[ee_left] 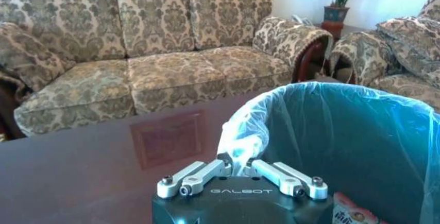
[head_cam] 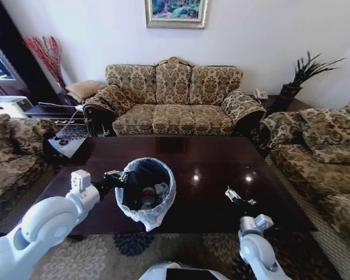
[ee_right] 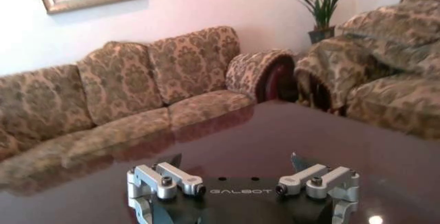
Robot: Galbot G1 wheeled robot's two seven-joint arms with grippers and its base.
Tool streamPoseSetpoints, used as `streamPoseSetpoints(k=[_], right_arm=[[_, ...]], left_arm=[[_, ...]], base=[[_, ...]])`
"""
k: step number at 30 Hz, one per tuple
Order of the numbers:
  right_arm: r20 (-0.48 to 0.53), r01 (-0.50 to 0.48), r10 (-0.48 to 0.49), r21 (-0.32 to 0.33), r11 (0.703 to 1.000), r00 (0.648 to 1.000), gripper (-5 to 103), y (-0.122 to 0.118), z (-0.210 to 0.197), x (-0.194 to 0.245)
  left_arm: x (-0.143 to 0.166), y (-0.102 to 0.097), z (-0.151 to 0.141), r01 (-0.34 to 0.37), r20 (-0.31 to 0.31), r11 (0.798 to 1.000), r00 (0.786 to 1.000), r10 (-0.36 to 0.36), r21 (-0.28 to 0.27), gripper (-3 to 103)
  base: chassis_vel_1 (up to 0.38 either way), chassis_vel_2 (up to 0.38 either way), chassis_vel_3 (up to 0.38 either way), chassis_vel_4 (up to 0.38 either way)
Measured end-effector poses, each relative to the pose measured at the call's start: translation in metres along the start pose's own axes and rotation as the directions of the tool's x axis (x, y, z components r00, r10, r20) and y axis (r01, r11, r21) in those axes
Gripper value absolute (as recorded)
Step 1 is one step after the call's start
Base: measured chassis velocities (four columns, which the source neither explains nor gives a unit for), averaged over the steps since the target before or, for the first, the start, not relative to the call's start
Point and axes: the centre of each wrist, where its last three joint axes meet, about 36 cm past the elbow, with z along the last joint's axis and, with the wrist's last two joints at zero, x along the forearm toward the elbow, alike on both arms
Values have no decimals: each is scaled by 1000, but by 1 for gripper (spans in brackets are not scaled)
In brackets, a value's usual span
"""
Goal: Move to the front of the table and place the trash on the table into the trash bin.
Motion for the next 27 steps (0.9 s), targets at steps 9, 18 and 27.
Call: streamPoseSetpoints(k=[9,18,27], right_arm=[[-66,54,-46,130,990,997,100,-25,52,-9],[-118,99,-83,136,986,989,93,-17,70,-30],[-177,88,-59,158,984,982,61,-17,83,-34]], left_arm=[[-1,1,-1,-5,-1,1000,1000,5,-5,3],[0,1,-1,-3,-4,1000,1000,3,-4,3],[1,1,-2,-6,-5,1000,1000,6,-6,3]], base=[[-99,-94,88,69],[23,42,-9,-13],[0,0,0,0]])
